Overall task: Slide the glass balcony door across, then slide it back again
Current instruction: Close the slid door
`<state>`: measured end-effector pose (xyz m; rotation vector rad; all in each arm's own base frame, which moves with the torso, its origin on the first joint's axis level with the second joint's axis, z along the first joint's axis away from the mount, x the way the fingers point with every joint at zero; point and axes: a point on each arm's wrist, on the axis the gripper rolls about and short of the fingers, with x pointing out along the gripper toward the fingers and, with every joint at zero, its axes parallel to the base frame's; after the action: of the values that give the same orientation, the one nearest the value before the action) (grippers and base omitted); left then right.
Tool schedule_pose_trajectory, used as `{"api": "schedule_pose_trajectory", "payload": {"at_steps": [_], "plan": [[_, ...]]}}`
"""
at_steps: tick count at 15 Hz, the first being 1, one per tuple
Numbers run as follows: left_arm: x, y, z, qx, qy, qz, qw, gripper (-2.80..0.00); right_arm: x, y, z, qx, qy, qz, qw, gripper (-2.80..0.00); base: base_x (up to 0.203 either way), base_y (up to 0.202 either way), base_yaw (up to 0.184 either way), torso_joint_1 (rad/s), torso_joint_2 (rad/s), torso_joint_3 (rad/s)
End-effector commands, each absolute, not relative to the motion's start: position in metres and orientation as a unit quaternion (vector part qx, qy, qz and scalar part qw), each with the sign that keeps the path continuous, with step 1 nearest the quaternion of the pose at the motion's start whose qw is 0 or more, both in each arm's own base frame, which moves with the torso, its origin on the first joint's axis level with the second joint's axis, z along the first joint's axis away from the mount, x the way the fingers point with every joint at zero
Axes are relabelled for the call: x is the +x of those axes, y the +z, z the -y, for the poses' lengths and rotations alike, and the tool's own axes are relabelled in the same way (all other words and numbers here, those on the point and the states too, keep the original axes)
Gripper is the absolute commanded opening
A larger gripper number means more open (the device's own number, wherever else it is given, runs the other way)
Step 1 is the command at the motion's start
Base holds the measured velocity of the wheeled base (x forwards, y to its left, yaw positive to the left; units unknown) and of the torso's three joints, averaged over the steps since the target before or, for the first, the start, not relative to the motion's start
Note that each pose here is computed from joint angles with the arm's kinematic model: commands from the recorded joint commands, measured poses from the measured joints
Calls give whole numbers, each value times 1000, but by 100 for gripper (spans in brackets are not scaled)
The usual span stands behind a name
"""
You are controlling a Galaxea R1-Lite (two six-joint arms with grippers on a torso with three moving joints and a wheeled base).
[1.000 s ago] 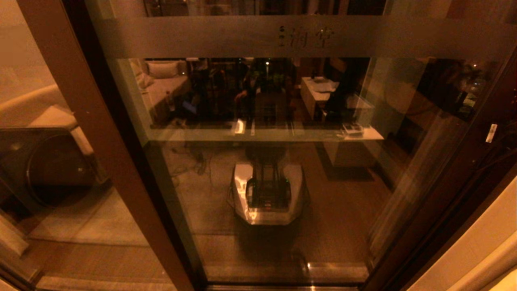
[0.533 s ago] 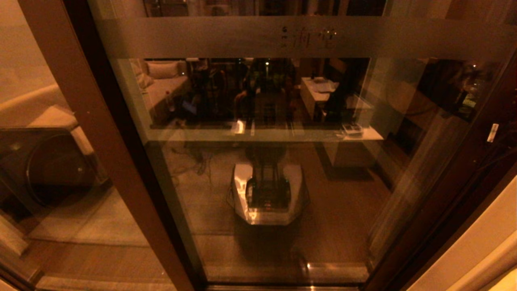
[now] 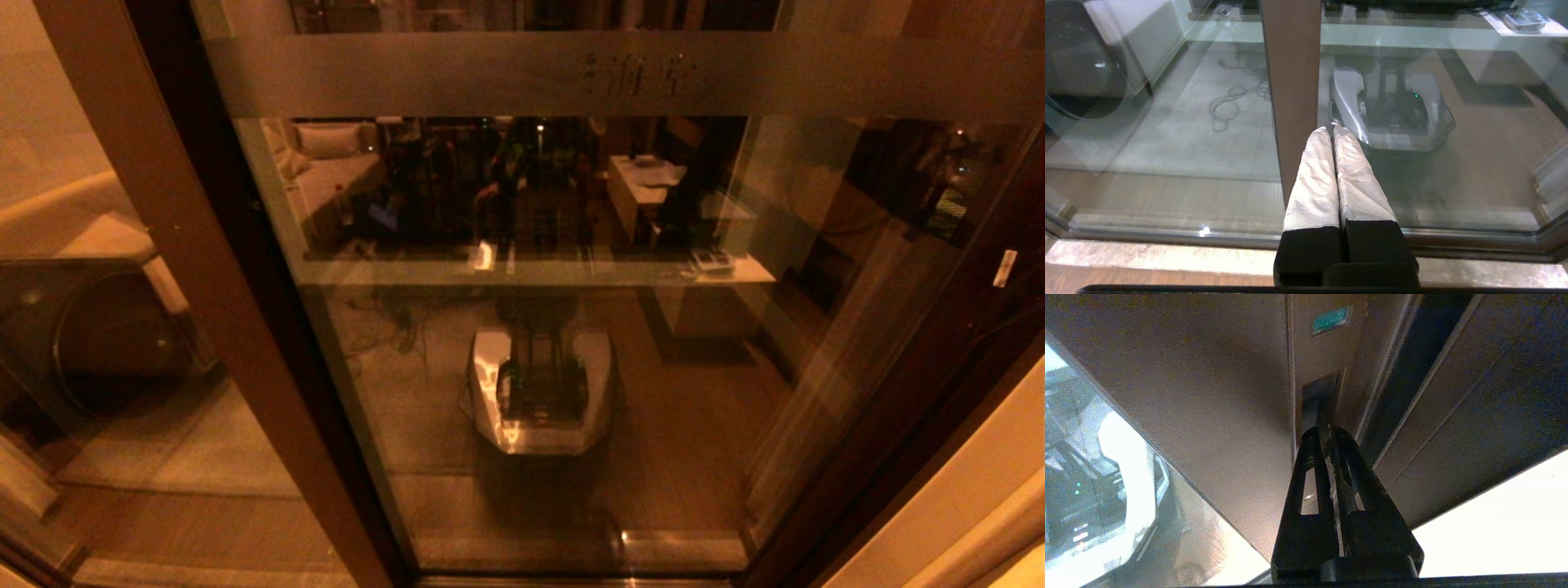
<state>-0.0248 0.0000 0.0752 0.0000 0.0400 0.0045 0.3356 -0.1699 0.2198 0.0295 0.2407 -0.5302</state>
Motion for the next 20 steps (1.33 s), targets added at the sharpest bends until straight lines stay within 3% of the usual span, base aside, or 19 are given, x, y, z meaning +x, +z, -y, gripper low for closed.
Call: {"api": "schedule_pose_trajectory", "payload": {"at_steps": [1,10,20], "plan": [[-25,75,0,0,2,-20,1000,-280,336,219,170,15,-261,-121,958,-280,0,0,0,0,0,0],[-25,75,0,0,2,-20,1000,-280,332,224,172,14,-263,-111,958,-280,0,0,0,0,0,0],[-25,75,0,0,2,-20,1000,-280,251,262,144,-4,-222,-74,972,-280,0,0,0,0,0,0]]}}
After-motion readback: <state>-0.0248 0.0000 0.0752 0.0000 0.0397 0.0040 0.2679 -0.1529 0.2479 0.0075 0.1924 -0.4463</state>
